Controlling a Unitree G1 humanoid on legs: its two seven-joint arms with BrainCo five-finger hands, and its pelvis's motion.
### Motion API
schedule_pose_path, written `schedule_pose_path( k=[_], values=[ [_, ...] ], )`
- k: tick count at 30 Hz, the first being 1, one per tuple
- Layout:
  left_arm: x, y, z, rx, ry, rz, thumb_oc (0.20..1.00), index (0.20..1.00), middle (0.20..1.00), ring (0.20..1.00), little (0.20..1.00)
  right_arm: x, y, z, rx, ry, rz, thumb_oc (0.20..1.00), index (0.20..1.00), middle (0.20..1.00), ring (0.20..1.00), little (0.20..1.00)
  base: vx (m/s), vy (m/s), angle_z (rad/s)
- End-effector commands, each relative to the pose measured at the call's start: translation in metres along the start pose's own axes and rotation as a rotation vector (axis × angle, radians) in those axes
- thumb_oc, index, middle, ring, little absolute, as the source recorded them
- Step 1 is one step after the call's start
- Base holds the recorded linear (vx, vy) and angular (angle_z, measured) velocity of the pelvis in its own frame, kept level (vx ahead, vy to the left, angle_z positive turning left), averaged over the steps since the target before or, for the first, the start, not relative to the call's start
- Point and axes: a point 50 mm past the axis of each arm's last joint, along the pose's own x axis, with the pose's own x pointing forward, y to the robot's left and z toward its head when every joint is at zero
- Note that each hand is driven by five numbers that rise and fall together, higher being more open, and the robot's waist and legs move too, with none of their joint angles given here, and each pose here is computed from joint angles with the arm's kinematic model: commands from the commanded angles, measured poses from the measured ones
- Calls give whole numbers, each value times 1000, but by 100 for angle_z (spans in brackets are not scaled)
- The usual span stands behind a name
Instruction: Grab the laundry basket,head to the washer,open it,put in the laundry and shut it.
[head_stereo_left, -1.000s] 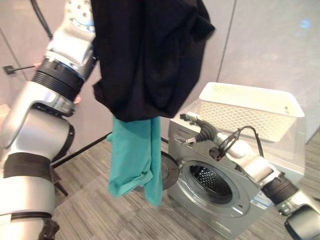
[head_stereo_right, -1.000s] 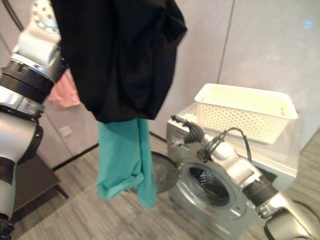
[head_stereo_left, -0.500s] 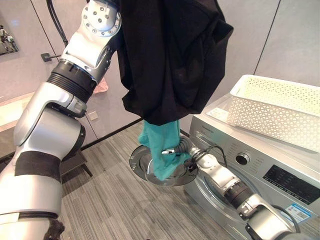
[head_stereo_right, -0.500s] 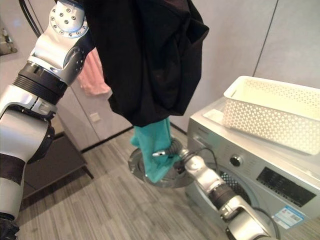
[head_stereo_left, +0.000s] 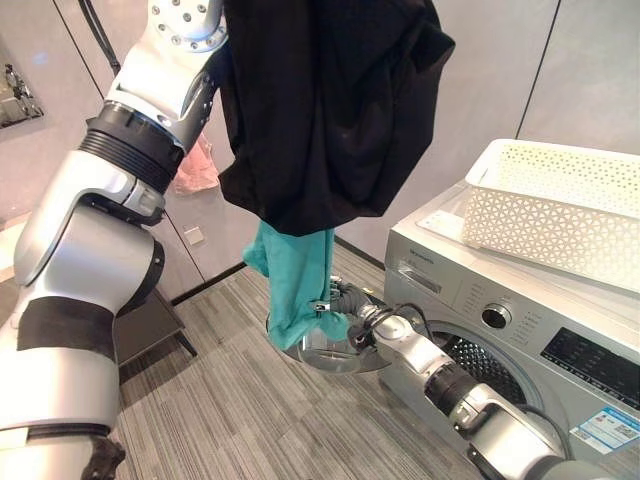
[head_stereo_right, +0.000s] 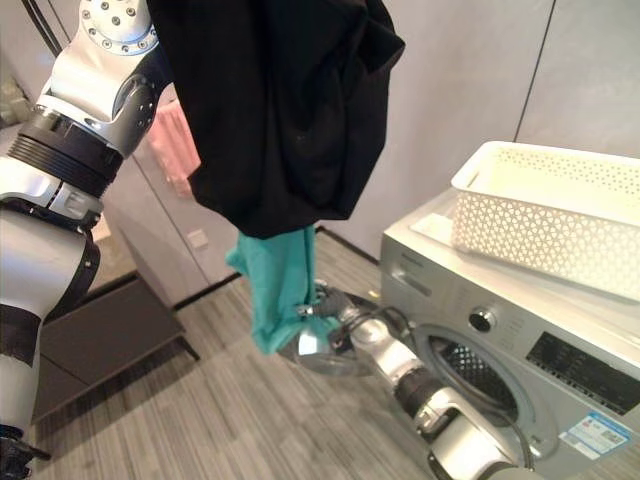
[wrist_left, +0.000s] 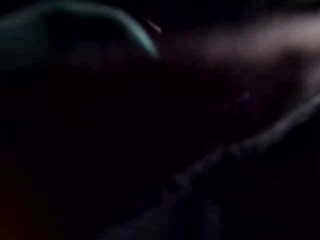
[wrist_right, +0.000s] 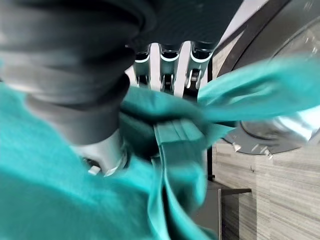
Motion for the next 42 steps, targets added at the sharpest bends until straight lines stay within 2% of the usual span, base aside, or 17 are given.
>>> schedule_pose_path(
  k=[1,7,20,24,26,30,38,42],
  values=[
    [20,37,44,6,-110,155,200,200,200,200,200,14,12,28,21,-90,39,200,200,200,200,200,49,18,0],
    [19,42,47,22,-125,165,200,200,200,200,200,15,24,29,44,-95,78,200,200,200,200,200,0,0,0],
    [17,43,41,36,-114,172,200,200,200,200,200,14,25,33,74,-115,81,200,200,200,200,200,4,1,-1],
    [15,40,39,28,-119,170,200,200,200,200,200,15,20,59,145,-219,52,200,200,200,200,200,1,4,-1],
    [13,30,33,-3,-105,168,200,200,200,200,200,14,6,106,214,-387,-15,200,200,200,200,200,6,9,-7],
    [11,6,27,-86,-93,145,200,200,200,200,200,11,-17,168,330,-572,-117,200,200,200,200,200,0,0,0],
    [3,-8,19,-148,-89,130,200,200,200,200,200,-9,-29,222,317,-772,-159,200,200,200,200,200,2,-1,7],
    [-8,-8,8,-155,-87,124,200,200,200,200,200,-19,-25,231,309,-841,-138,200,200,200,200,200,0,0,0]
  ],
)
